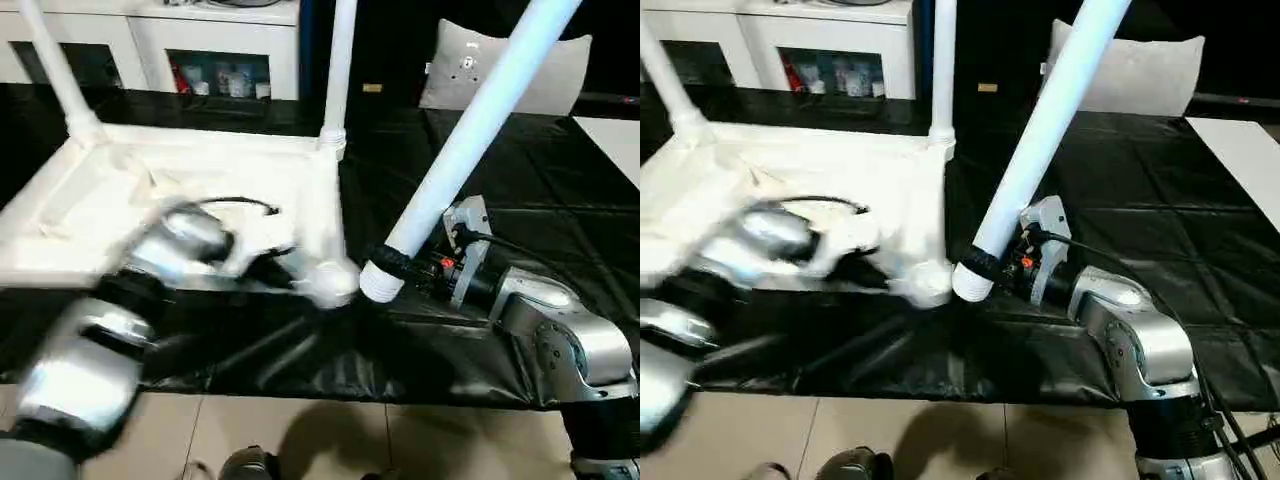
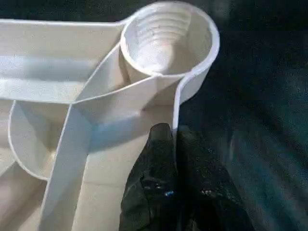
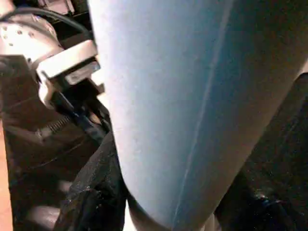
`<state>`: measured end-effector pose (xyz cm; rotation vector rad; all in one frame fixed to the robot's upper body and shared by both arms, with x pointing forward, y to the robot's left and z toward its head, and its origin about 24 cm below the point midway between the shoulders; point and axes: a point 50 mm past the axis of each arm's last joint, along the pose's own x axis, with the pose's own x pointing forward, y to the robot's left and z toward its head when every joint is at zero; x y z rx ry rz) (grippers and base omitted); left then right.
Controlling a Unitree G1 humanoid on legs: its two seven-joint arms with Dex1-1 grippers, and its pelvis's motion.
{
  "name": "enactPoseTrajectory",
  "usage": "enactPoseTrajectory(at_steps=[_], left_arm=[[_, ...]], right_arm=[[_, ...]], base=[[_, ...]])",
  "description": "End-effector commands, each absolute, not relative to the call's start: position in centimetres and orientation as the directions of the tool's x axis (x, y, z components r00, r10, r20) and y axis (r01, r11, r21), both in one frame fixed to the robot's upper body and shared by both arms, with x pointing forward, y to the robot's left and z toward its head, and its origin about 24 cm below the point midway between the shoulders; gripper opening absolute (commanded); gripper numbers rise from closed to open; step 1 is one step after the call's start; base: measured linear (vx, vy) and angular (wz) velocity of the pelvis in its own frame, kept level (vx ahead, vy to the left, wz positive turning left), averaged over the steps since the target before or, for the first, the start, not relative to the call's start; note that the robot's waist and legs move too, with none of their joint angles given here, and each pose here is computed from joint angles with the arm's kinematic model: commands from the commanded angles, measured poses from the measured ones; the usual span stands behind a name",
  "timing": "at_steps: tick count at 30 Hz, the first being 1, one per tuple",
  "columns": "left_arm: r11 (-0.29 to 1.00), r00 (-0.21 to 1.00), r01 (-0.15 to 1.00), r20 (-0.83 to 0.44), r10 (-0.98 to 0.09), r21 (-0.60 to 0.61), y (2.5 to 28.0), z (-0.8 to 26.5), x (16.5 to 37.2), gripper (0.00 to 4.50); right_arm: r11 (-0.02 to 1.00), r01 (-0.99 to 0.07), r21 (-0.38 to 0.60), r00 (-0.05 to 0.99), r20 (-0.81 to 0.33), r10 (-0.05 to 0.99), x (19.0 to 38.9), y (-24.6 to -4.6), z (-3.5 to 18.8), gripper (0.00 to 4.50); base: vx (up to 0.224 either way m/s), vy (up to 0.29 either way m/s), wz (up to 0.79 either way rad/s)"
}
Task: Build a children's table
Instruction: Insert table leg to table base
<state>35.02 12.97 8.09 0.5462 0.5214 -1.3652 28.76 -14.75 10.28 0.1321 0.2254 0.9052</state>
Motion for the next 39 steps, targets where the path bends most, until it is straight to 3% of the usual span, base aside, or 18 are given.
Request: enactPoseTrajectory(at_steps=[1,6,10,13,16,17,19,23,32,39], left_arm=[[0.178,0.184,0.982,-0.563,-0.806,0.066,12.6,8.9,35.3,0.00],[0.086,0.161,0.984,-0.575,-0.802,0.156,11.2,8.2,33.7,0.00],[0.134,0.176,0.984,-0.519,-0.836,0.118,10.9,8.0,33.9,0.00],[0.160,0.185,0.983,-0.506,-0.842,0.093,11.2,7.9,34.0,0.55],[0.201,0.235,0.972,-0.521,-0.820,0.122,11.8,7.5,34.2,0.61],[0.204,0.238,0.971,-0.524,-0.818,0.123,11.9,7.5,34.2,0.87],[0.200,0.232,0.973,-0.527,-0.818,0.119,12.1,7.4,34.2,0.98],[0.152,0.162,0.986,-0.549,-0.820,0.064,12.7,7.2,33.8,0.98],[0.159,0.165,0.985,-0.593,-0.788,0.062,13.4,6.7,33.8,0.98],[0.132,0.128,0.991,-0.556,-0.821,0.034,13.2,7.0,33.7,0.30]], right_arm=[[0.617,-0.764,0.190,0.608,-0.111,0.786,29.1,-14.9,11.3,1.90],[0.626,-0.760,0.174,0.614,-0.121,0.780,29.0,-14.6,11.2,1.90],[0.649,-0.744,0.157,0.636,-0.130,0.760,29.4,-14.7,11.2,1.90],[0.659,-0.738,0.148,0.644,-0.136,0.752,29.6,-14.8,11.2,1.90],[0.663,-0.734,0.146,0.649,-0.138,0.748,29.7,-14.9,11.2,1.90],[0.664,-0.734,0.146,0.649,-0.138,0.748,29.7,-14.9,11.2,1.90],[0.664,-0.733,0.146,0.650,-0.139,0.747,29.7,-14.9,11.2,1.90],[0.665,-0.733,0.144,0.649,-0.143,0.747,29.8,-14.9,11.3,1.90],[0.660,-0.738,0.142,0.644,-0.145,0.751,30.0,-14.9,11.4,1.90],[0.645,-0.755,0.123,0.624,-0.168,0.763,30.4,-14.5,11.6,1.90]], base=[[0.000,0.000,0.00],[0.000,0.000,0.00],[0.000,0.000,0.00],[0.000,0.000,0.00],[0.000,0.000,0.00],[0.000,0.000,0.00],[0.000,0.000,0.00],[0.000,0.000,0.00],[0.000,0.000,0.00],[0.000,0.000,0.00]])
